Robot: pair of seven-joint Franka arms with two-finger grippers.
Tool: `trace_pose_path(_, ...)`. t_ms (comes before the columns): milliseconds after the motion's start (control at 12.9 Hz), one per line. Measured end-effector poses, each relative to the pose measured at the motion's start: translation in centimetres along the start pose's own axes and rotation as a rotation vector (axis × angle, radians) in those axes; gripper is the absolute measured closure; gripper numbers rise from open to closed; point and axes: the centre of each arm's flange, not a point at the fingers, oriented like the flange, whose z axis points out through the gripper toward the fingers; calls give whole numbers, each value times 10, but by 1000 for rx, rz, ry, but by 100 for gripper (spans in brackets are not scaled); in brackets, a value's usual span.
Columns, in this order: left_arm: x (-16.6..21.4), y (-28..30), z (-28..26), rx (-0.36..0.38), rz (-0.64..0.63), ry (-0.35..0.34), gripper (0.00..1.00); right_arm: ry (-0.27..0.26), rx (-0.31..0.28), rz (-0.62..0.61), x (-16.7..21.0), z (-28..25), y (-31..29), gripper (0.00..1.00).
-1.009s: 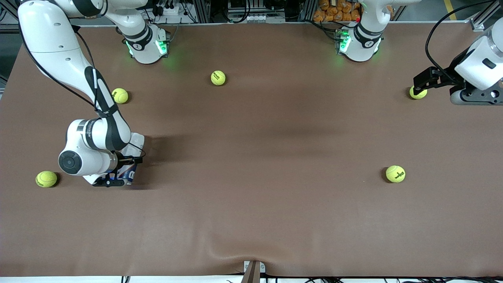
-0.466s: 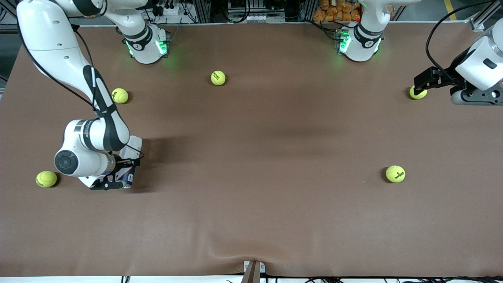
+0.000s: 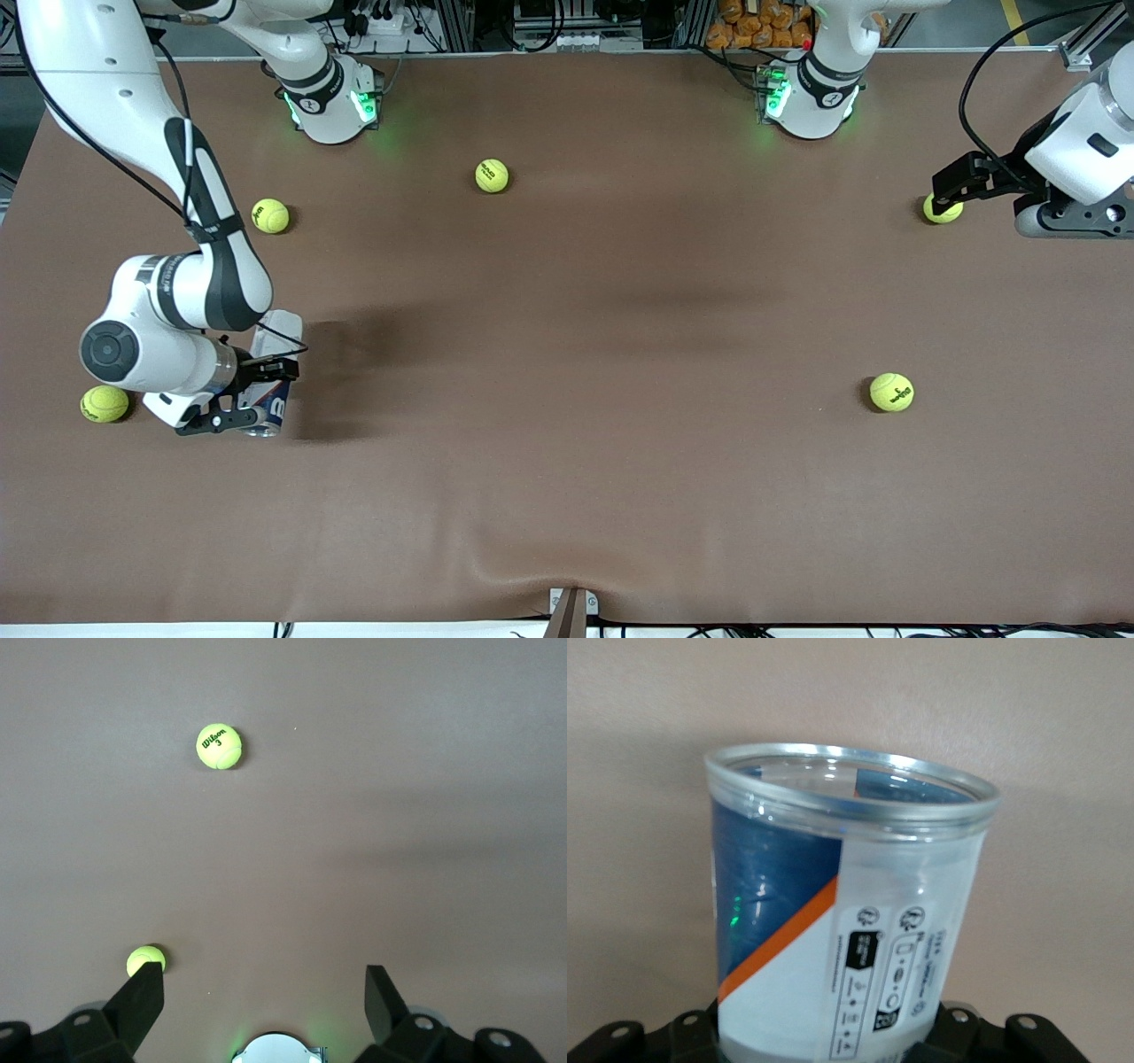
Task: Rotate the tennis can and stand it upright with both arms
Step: 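Grasp the tennis can at its open end with the right gripper, then carry the can with the right gripper to the table middle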
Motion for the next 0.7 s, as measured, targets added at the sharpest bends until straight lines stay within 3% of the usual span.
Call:
trace_pose_path(388, 0, 0, 1, 0, 0, -2, 0, 23, -4, -186, 5, -52, 8, 28)
trace_pose_path(699, 0, -1, 1, 0, -2, -2, 0, 121, -37, -389, 31, -104, -58, 28)
